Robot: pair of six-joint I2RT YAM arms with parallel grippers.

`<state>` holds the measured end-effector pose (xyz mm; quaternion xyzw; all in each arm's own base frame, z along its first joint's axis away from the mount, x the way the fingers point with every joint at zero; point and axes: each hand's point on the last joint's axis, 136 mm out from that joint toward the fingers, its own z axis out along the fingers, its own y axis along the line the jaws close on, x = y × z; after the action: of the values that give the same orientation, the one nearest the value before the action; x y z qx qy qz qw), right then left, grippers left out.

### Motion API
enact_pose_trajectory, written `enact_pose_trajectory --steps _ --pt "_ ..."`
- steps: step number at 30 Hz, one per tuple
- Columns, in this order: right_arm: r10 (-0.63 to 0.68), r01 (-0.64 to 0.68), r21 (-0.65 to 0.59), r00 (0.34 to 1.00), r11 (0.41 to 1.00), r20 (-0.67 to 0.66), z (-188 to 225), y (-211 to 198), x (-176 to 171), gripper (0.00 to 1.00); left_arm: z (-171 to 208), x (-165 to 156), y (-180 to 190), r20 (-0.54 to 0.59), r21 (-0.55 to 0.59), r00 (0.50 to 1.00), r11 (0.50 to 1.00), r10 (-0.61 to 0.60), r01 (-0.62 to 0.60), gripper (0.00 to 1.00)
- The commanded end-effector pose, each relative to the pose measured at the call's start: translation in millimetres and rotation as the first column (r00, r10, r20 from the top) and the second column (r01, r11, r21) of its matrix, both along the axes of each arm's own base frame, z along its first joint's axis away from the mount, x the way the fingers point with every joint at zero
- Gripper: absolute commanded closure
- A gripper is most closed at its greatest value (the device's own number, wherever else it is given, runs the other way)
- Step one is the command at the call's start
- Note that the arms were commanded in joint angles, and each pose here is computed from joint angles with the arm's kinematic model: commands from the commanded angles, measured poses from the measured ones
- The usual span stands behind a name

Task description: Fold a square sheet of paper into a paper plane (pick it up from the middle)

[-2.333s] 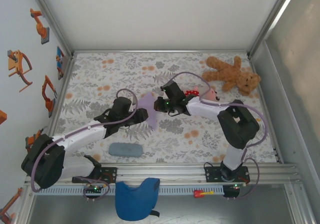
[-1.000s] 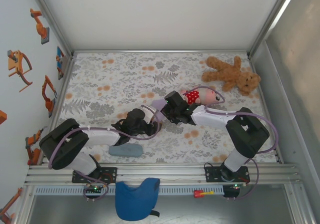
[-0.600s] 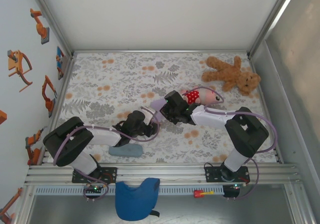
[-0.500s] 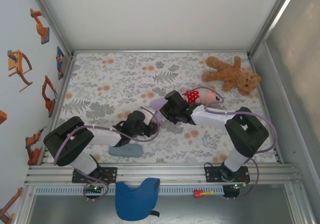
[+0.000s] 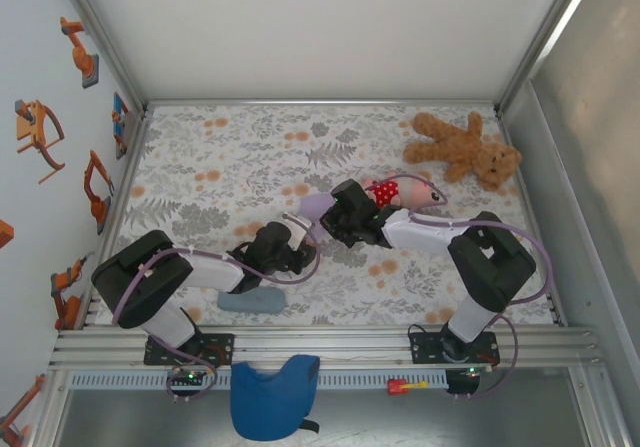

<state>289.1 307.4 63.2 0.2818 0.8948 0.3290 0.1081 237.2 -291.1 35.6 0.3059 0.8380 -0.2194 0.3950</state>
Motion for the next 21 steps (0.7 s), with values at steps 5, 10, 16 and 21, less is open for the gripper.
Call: enact_pose_trajectory --steps 5,10,16,21 --pt "0.020 -0.021 -0.036 1.000 0.999 -0.013 -10 -8 5 0.73 -14 -5 7 -0.008 0.028 1.000 1.000 0.004 -0.004 0.66" --pt "0.058 -0.058 -0.058 0.998 0.997 -0.006 -10 -12 17 0.66 -16 -6 9 -0.014 0.028 1.000 1.000 0.008 -0.008 0.67" --pt "0.106 -0.108 -0.081 0.994 0.991 -0.031 -15 -12 25 0.63 -16 -7 9 -0.015 0.028 1.000 1.000 0.010 -0.009 0.67" --pt "0.115 -0.119 -0.084 0.992 0.989 -0.048 -18 -10 25 0.64 -15 -7 10 -0.012 0.026 1.000 1.000 0.010 -0.010 0.67"
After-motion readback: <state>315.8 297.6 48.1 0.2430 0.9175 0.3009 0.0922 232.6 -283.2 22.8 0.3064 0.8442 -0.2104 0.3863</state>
